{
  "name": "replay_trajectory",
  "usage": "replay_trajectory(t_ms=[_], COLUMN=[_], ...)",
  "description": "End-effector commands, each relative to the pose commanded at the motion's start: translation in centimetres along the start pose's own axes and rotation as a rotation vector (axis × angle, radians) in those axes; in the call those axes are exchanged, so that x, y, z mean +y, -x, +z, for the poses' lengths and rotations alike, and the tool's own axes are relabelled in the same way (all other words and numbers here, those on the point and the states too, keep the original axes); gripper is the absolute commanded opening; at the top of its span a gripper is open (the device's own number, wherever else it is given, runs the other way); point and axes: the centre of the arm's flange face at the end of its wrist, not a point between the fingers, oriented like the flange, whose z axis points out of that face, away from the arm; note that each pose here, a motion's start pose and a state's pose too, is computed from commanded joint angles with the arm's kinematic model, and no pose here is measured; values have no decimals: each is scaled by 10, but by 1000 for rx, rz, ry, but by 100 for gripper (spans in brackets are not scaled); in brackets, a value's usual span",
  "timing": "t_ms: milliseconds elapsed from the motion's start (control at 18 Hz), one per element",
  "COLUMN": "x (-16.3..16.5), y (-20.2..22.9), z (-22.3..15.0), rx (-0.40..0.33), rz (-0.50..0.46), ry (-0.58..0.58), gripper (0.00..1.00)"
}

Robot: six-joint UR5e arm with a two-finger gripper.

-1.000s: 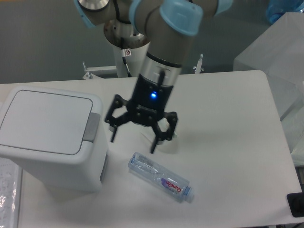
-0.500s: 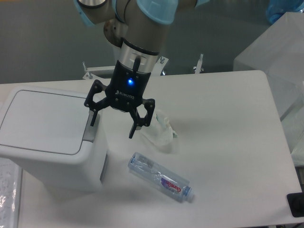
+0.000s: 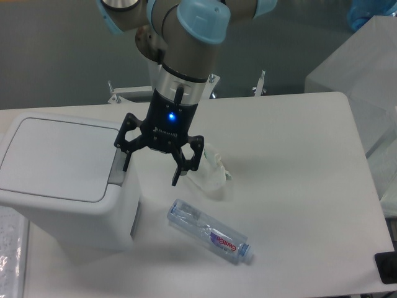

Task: Open the trash can
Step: 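Hook the gripper finger under the lid edge and lift it open, then withdraw the gripper from the opened lid back over the bottle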

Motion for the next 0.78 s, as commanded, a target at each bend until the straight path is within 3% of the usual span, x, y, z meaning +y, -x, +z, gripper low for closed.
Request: replay_trajectory(t_ms=[611, 778], x=[-5, -16], y=[-2, 8], z=[-6, -13], rx=[-4, -34], rz=[-2, -4], ry=[-10, -20], gripper=[100, 100])
